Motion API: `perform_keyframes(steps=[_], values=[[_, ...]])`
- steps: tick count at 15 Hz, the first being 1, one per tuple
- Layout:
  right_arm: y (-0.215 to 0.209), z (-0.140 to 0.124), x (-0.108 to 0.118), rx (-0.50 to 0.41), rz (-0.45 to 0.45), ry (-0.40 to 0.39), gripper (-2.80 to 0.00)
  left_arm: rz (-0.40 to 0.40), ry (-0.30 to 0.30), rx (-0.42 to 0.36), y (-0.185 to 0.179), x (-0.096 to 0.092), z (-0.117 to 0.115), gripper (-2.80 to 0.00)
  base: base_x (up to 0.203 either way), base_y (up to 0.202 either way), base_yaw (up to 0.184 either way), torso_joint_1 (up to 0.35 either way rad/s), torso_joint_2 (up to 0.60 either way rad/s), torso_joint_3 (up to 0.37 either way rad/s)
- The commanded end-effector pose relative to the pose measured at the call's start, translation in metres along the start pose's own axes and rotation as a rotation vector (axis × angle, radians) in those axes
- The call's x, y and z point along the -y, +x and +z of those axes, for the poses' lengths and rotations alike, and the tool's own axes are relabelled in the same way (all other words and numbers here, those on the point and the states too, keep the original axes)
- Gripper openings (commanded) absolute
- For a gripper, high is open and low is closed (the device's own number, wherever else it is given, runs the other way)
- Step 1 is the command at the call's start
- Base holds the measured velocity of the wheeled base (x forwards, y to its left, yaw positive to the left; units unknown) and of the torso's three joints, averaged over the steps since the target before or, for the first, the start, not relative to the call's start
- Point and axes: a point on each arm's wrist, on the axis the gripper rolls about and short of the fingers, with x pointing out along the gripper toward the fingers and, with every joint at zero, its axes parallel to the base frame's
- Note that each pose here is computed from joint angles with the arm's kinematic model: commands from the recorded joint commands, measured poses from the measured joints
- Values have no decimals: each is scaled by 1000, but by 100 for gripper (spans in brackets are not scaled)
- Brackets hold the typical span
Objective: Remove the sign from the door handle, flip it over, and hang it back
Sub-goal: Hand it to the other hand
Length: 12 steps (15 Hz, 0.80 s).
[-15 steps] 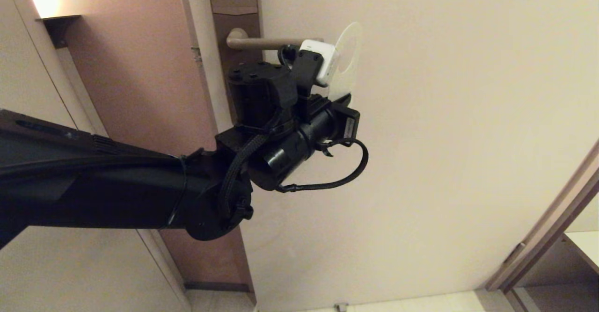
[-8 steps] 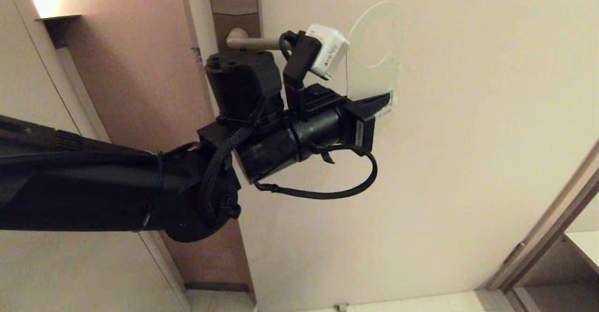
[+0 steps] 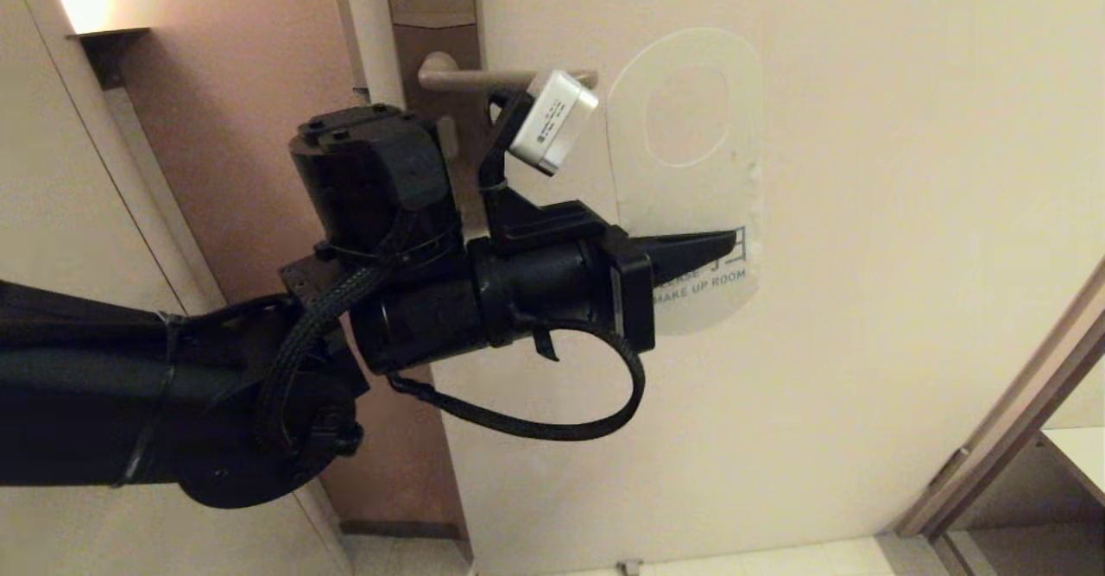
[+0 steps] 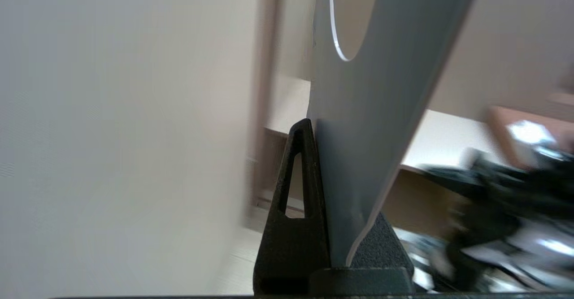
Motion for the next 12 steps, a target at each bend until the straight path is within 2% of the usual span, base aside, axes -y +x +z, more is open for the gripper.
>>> perform_keyframes(steps=[1,6,12], values=[[0,0,0,-1,1,-1,-280,-32,-1,-1,-9,3,3,-280,0,0,0,0,0,0],[0,0,0,-2,9,-35,-280,-43,-21,-34,-15,-1,-5,-280,0,0,0,0,0,0],[0,0,0,0,7,-28,-280,-46,-20,-35,-17,1,-5,-280,0,0,0,0,0,0]])
